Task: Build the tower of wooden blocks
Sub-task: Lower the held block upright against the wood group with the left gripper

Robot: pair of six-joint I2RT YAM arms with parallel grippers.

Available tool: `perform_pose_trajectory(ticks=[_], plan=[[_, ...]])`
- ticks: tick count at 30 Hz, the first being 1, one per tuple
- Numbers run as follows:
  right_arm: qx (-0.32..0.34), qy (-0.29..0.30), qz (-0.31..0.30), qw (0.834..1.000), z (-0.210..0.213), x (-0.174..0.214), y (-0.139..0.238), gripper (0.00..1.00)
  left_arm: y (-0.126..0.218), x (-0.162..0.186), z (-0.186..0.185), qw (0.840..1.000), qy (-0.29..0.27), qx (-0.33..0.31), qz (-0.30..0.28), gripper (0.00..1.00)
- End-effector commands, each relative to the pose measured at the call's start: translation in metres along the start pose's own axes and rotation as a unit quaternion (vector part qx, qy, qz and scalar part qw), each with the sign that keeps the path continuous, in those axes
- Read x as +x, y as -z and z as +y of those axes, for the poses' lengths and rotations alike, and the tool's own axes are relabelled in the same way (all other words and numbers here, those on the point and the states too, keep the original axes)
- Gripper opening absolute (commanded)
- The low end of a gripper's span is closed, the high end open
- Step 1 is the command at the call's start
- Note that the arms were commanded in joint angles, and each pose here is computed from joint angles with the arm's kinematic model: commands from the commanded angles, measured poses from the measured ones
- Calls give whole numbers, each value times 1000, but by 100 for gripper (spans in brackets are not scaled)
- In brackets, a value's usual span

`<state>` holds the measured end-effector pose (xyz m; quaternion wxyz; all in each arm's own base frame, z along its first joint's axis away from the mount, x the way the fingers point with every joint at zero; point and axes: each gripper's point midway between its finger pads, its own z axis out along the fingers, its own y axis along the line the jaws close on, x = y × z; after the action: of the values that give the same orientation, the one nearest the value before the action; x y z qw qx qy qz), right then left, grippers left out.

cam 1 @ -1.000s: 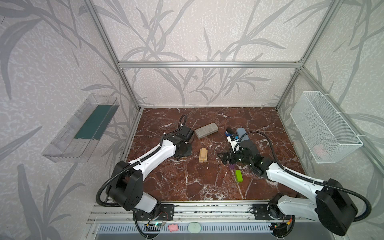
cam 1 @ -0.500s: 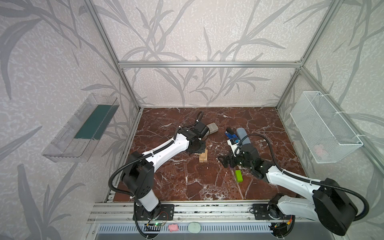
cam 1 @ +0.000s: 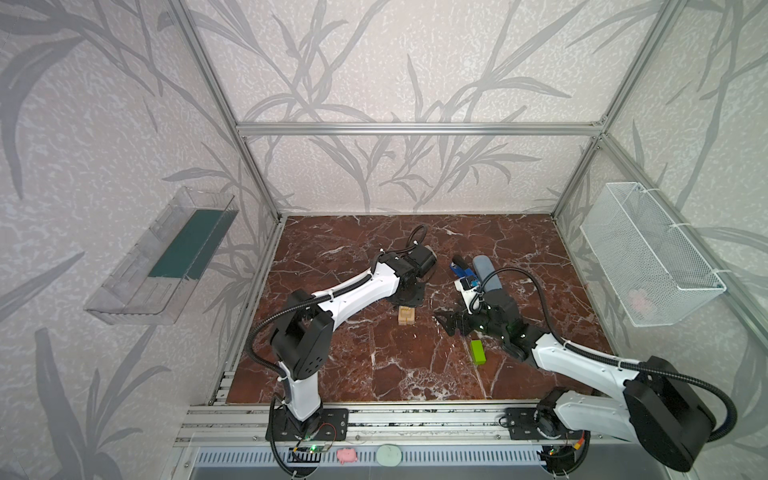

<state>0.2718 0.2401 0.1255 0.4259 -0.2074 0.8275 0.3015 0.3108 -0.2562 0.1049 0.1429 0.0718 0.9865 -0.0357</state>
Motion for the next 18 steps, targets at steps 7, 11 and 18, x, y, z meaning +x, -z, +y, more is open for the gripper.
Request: perform_pose_trajectory(ticks=[7, 11, 18], plan=[[-2, 10, -26, 1000, 1, -12, 3, 99, -4, -2, 3, 1000, 9, -27, 2, 8], [2, 11, -27, 1000, 0, -12, 4, 99, -7, -3, 0, 1000, 8, -24, 4, 8], [3, 10, -30, 999, 0, -12, 4, 99, -12, -3, -4, 1000, 5, -19, 7, 8]])
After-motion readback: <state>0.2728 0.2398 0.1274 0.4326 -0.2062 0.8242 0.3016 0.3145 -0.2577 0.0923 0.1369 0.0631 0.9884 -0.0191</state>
